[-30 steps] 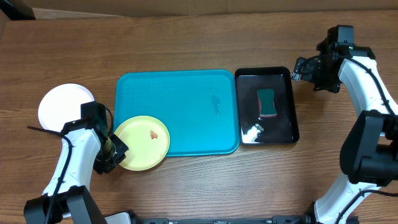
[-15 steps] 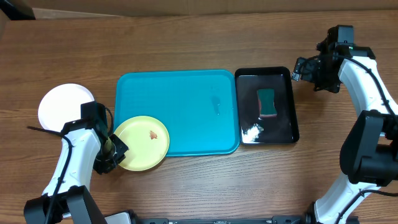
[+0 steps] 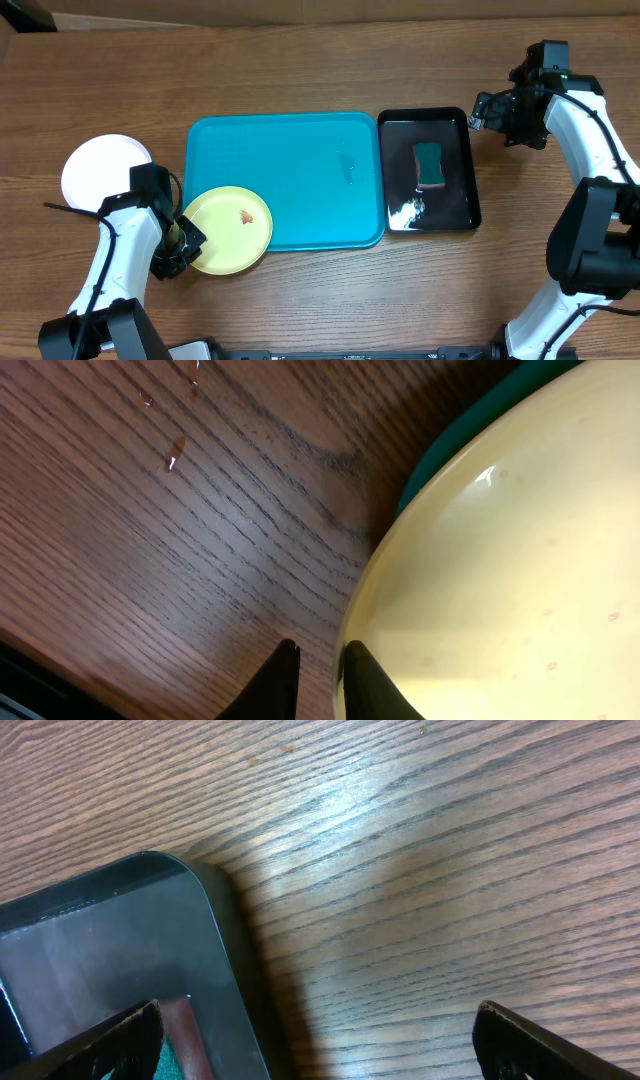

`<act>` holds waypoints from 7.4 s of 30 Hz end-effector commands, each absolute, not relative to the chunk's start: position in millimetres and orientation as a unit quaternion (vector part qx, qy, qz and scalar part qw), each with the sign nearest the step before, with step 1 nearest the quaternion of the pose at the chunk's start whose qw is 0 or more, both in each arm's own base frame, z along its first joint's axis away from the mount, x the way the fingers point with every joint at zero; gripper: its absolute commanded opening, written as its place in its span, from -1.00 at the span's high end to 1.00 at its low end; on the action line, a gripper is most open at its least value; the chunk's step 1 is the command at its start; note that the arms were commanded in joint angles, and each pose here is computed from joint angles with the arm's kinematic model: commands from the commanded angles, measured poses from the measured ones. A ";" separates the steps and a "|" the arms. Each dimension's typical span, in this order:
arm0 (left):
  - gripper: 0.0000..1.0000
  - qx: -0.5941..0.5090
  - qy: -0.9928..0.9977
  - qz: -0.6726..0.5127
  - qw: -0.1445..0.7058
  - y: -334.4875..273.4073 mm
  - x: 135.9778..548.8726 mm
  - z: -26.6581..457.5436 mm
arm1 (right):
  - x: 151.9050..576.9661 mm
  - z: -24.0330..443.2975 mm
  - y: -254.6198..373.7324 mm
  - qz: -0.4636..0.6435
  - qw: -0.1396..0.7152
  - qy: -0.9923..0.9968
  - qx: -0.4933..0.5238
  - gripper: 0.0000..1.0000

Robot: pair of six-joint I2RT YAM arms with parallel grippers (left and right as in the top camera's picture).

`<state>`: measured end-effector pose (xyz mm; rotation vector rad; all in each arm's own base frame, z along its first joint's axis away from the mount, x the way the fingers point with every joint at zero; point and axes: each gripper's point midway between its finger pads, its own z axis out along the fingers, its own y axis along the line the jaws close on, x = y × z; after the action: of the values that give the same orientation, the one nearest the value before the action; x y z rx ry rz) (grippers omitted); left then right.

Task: Clean dirty plates on tray and stack at the side
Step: 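Slide the yellow plate with the left gripper onto the teal tray, then hold the yellow plate rim with the left gripper on the tray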

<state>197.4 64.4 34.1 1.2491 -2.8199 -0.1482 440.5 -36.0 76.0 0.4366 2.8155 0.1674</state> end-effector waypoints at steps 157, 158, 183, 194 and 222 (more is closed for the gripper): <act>-0.04 0.068 -0.988 0.063 -0.120 -96.8 348.9 116.0 | 445.2 91.1 -36.2 0.056 0.164 0.973 0.150 -1.00; -0.06 0.065 -0.991 0.057 -0.105 -96.6 348.9 105.2 | 445.2 91.1 -36.2 0.056 0.164 0.973 0.150 -1.00; 0.37 0.069 -0.997 0.024 -0.009 -94.9 345.2 20.2 | 445.2 91.1 -36.2 0.056 0.164 0.973 0.150 -1.00; 0.59 0.070 -0.997 0.010 -0.006 -88.8 338.2 8.8 | 445.2 91.1 -36.2 0.056 0.164 0.973 0.150 -1.00; 0.92 0.093 -0.995 0.036 -0.001 -88.0 340.3 9.2 | 445.2 91.1 -36.2 0.056 0.164 0.973 0.150 -1.00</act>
<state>343.9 -88.4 14.8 0.2618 -3.1511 0.1108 440.4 -36.0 75.9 0.4362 2.8159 0.1668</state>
